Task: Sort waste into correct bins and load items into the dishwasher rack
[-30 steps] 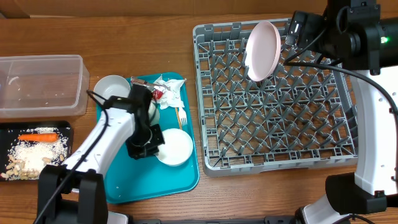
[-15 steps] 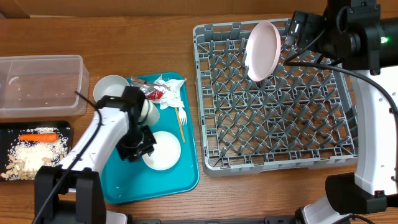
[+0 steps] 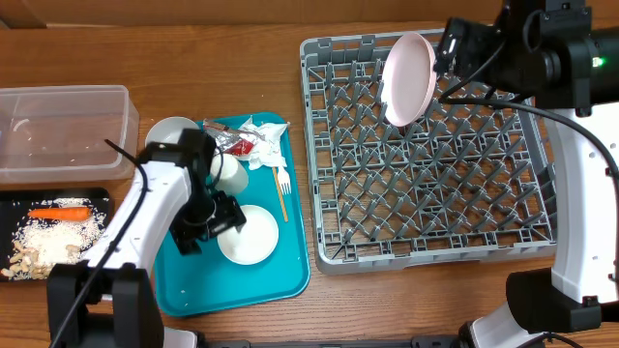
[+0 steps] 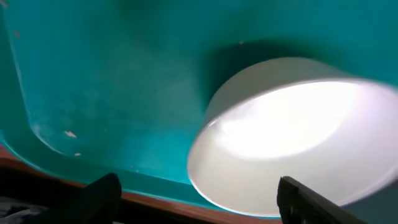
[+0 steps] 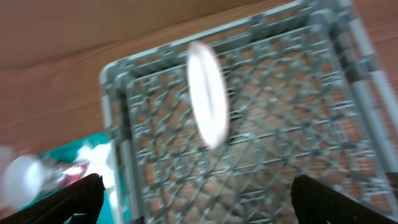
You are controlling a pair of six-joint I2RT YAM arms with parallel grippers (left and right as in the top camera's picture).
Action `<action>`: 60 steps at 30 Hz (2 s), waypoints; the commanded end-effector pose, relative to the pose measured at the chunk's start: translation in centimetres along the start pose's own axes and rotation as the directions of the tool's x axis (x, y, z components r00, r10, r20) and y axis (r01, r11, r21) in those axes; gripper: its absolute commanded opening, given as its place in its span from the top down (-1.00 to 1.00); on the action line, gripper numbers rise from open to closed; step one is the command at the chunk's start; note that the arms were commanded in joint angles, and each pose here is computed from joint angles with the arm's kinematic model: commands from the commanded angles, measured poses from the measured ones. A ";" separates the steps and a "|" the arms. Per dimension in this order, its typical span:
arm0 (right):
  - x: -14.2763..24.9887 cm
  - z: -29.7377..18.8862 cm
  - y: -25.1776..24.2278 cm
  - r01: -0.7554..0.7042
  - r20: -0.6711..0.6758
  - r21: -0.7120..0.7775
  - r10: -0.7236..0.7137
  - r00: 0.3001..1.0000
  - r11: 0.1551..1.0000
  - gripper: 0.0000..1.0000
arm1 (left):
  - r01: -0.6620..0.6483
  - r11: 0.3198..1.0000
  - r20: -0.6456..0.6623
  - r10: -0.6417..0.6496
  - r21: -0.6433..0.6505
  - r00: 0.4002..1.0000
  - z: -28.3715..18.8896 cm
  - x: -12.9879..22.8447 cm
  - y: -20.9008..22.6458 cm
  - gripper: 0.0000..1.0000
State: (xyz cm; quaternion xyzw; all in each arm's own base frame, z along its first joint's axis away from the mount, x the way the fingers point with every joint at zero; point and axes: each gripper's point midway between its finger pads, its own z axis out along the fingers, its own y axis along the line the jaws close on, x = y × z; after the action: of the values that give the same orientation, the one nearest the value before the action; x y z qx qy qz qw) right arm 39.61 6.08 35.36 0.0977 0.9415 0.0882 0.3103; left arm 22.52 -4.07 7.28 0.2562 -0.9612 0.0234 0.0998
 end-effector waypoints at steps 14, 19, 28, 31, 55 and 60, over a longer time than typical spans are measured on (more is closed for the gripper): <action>10.8 3.4 9.4 0.162 -0.340 -0.349 -0.286 0.896 0.923 -1.00 | 0.422 0.884 0.420 -0.467 0.200 0.778 -15.8 -4.3 8.0 -0.99; 16.6 6.2 11.9 0.332 -0.386 -0.320 -0.442 0.809 0.887 -0.83 | 0.546 0.807 0.330 -0.590 0.225 0.737 -15.1 -4.2 11.0 -1.00; 25.9 10.3 17.4 0.558 -0.304 -0.288 -0.627 0.717 0.778 -0.78 | 0.574 0.788 0.322 -0.615 0.222 0.720 -14.9 -4.4 11.9 -1.00; 28.5 11.3 18.5 0.596 -0.274 -0.313 -0.671 0.689 0.739 -0.72 | 0.574 0.788 0.322 -0.615 0.222 0.720 -14.9 -4.4 11.9 -1.00; 36.7 19.5 20.6 0.580 -0.273 -0.387 -0.690 0.671 0.717 -0.48 | 0.574 0.788 0.322 -0.615 0.222 0.720 -14.9 -4.4 11.9 -1.00; 37.1 19.9 20.5 0.578 -0.284 -0.389 -0.690 0.666 0.718 -0.30 | 0.574 0.788 0.322 -0.615 0.222 0.720 -14.9 -4.4 11.9 -0.99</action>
State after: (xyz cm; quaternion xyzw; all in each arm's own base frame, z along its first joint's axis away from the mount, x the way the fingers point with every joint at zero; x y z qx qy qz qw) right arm 25.32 36.67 3.50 -0.3038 0.9367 0.1131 0.1322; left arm 22.80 9.63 20.88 0.5489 -0.8303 -0.0106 -0.0960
